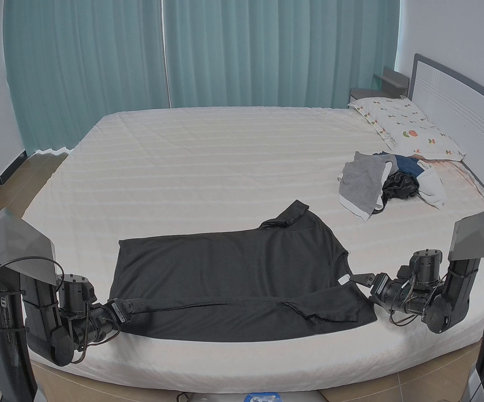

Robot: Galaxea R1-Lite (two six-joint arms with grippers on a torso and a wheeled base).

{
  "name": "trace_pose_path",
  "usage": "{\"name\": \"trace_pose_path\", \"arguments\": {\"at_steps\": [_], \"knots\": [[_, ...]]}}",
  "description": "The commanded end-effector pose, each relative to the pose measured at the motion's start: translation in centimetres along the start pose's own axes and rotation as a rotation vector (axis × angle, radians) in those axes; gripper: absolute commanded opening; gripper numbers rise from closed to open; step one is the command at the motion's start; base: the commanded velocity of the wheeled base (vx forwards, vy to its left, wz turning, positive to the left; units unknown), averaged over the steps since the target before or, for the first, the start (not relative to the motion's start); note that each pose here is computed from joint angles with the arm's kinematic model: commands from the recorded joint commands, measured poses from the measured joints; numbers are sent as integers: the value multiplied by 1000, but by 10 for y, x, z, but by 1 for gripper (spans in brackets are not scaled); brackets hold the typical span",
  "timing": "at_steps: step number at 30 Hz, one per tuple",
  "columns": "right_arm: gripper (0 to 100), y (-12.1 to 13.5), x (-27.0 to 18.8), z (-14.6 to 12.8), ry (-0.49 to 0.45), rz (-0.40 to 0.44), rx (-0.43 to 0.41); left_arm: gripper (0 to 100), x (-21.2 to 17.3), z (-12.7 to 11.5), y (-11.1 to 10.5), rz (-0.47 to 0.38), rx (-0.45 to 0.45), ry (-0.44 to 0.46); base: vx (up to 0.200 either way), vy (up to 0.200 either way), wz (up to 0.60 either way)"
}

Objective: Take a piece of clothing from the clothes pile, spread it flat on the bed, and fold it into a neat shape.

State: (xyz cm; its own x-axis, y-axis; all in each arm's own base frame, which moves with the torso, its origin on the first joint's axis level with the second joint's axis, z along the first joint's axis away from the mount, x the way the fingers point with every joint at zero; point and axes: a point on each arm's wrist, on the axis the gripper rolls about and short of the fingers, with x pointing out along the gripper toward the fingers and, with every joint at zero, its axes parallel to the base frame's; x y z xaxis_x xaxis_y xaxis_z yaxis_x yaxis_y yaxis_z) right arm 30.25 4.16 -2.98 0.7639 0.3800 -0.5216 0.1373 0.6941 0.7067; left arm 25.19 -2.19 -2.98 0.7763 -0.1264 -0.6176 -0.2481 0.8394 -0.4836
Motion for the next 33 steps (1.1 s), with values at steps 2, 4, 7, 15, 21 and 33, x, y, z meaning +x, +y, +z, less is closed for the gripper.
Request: {"name": "trace_pose_path", "arguments": {"at_steps": [2,4,7,15,21,33], "knots": [[100,-1,1,-1,4,-3,2,100,9,-4,4,24,1,5,0,0,0],[100,-2,1,-1,5,-4,2,100,9,-4,4,27,1,9,0,0,0],[100,-2,1,-1,5,-4,1,100,12,-3,4,24,1,2,0,0,0],[100,-2,1,0,0,-3,4,100,22,13,2,-1,-43,-73,0,0,0],[100,-3,1,2,-3,-3,6,100,39,44,2,-55,-248,-192,0,0,0],[100,-4,1,2,-3,-5,7,100,23,60,3,-88,-318,-238,0,0,0]]}}
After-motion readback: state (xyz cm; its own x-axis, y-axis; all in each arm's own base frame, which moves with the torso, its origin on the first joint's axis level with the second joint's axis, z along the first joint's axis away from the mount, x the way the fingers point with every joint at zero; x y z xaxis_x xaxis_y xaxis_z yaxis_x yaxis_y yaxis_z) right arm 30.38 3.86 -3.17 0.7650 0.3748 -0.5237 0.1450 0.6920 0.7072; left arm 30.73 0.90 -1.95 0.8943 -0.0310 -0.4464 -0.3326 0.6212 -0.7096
